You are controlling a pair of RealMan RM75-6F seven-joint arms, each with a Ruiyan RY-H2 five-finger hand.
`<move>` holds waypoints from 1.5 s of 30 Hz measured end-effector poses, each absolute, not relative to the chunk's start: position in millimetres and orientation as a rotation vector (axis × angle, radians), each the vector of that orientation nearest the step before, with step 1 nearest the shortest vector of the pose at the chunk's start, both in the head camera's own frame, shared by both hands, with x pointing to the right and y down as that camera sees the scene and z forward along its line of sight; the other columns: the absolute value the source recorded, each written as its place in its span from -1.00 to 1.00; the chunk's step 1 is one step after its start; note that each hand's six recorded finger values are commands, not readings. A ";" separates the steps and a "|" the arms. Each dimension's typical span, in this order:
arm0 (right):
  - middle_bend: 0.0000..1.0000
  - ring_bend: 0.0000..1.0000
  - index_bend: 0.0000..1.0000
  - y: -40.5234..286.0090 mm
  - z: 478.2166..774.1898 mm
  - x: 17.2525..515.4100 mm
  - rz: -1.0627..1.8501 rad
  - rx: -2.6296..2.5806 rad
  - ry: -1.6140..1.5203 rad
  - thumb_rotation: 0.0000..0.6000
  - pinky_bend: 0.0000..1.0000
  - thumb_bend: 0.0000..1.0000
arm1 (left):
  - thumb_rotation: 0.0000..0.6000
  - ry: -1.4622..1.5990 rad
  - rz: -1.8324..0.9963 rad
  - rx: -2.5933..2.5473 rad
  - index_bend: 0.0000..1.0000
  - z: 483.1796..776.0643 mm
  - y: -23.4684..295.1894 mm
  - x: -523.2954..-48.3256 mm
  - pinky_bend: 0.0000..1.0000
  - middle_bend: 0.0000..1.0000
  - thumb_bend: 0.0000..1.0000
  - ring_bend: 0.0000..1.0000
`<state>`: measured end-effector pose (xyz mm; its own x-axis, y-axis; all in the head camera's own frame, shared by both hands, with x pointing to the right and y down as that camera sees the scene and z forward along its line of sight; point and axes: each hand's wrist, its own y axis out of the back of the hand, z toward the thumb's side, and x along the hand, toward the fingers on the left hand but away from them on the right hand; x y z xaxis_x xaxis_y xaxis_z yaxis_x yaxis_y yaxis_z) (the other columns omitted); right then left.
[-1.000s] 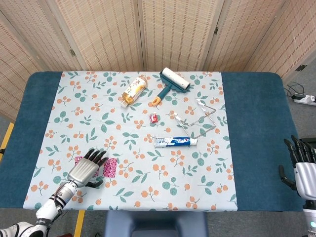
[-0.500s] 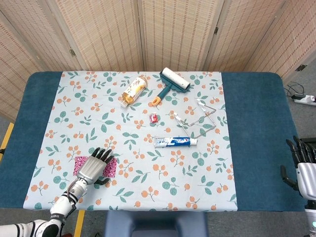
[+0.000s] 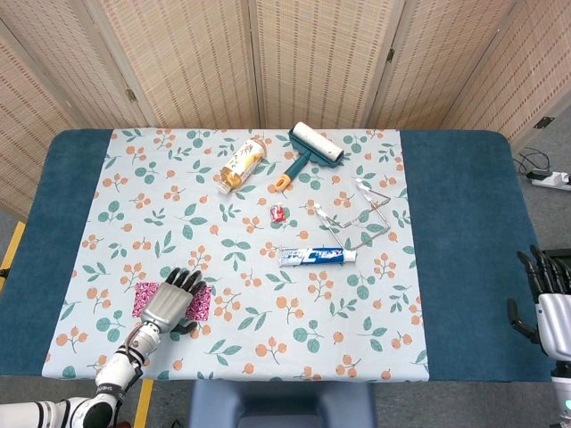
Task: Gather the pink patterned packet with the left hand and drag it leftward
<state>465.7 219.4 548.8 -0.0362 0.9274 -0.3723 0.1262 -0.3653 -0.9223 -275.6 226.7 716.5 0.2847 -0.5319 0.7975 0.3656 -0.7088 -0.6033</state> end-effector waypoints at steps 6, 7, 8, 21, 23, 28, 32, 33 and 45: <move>-1.00 -1.00 -1.00 219.5 549.5 465.5 1.473 -1.553 -1.139 1.00 -1.00 0.05 | 0.36 0.141 -1.537 -1.802 -0.74 718.1 227.3 -275.7 -1.00 -1.00 -0.33 -1.00; -1.00 -1.00 -1.00 219.5 549.6 465.4 1.473 -1.553 -1.139 1.00 -1.00 0.05 | 0.36 0.144 -1.537 -1.802 -0.73 718.3 227.0 -275.6 -1.00 -1.00 -0.33 -1.00; -1.00 -1.00 -1.00 219.6 549.7 465.4 1.473 -1.554 -1.139 1.00 -1.00 0.05 | 0.40 0.148 -1.538 -1.802 -0.71 718.4 226.6 -275.7 -1.00 -1.00 -0.33 -1.00; -1.00 -1.00 -1.00 219.9 550.1 466.4 1.476 -1.554 -1.139 1.00 -1.00 0.05 | 0.75 0.191 -1.520 -1.792 -0.51 716.8 225.2 -274.8 -1.00 -1.00 -0.32 -1.00; -1.00 -1.00 -1.00 219.2 549.8 466.2 1.474 -1.553 -1.138 1.00 -1.00 0.05 | 0.75 0.198 -1.516 -1.794 -0.51 714.1 224.7 -274.3 -1.00 -1.00 -0.32 -1.00; -1.00 -1.00 -1.00 218.6 549.7 465.8 1.472 -1.554 -1.136 1.00 -1.00 0.05 | 0.75 0.239 -1.504 -1.789 -0.51 700.9 217.8 -276.5 -1.00 -1.00 -0.32 -1.00; -1.00 -1.00 -1.00 219.0 548.8 466.8 1.473 -1.551 -1.140 1.00 -1.00 0.05 | 0.74 0.274 -1.506 -1.760 -0.52 688.9 208.7 -285.7 -1.00 -1.00 -0.32 -1.00; -1.00 -1.00 -1.00 219.1 548.3 467.2 1.473 -1.550 -1.142 1.00 -1.00 0.05 | 0.75 0.284 -1.510 -1.752 -0.52 685.5 206.2 -289.9 -1.00 -1.00 -0.32 -1.00; -1.00 -1.00 -1.00 217.5 549.2 461.6 1.460 -1.559 -1.133 0.99 -1.00 0.05 | 0.76 0.327 -1.637 -1.668 -0.61 675.3 205.0 -354.6 -1.00 -1.00 -0.32 -1.00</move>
